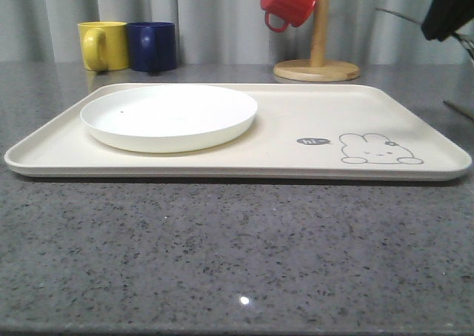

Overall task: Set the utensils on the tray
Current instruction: 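Reach the right gripper down and grasp the silver fork, then lower the fork onto the tray beside the plate and open the right gripper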

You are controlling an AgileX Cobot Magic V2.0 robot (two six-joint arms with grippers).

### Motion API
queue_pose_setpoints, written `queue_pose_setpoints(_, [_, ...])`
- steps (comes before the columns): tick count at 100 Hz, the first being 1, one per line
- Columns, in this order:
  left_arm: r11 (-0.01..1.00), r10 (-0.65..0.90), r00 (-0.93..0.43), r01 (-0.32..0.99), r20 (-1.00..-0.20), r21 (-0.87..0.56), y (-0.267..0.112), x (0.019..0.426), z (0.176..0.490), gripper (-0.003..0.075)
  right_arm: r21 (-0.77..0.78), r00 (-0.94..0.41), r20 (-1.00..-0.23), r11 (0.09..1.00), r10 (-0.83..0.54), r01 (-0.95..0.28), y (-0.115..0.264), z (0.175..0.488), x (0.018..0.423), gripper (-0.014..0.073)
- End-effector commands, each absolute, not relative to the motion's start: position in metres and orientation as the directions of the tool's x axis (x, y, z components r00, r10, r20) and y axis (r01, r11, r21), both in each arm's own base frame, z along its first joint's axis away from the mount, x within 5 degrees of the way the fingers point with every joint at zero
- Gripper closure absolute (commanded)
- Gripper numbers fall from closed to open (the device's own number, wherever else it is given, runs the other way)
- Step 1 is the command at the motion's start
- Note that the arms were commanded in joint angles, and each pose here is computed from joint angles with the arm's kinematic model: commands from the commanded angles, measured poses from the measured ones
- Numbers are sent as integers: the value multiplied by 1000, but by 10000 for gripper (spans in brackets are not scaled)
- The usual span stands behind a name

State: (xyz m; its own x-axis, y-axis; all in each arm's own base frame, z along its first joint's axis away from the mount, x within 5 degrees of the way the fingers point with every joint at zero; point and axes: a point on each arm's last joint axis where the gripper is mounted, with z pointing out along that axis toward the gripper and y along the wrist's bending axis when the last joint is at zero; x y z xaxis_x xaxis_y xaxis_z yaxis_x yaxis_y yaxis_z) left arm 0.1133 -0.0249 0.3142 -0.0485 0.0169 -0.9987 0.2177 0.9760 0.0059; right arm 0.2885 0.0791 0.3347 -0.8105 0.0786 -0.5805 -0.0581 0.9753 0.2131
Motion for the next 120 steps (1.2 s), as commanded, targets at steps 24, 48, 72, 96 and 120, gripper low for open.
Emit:
queue_pose_setpoints(24, [980,-13,48,200,-999,-4,-23,114,330,738,219,-720,-682,975,129,-33,143,339,291,633])
queue_pose_setpoints(48, [980,-13,48,200,-999,-4,-23,114,330,738,211,-749,-655,976,101,-53,183,319,315,633])
queue_pose_setpoints(72, [980,-13,48,200,-999,-4,-23,114,330,738,199,-785,-612,979,95,-37,200,301,328,633])
queue_pose_setpoints(96, [980,-13,48,200,-999,-4,-23,114,330,738,207,-798,-590,978,120,-6,202,291,331,631])
queue_pose_setpoints(120, [980,-13,48,200,-999,-4,-23,114,330,738,213,-805,-579,977,132,7,203,289,331,591])
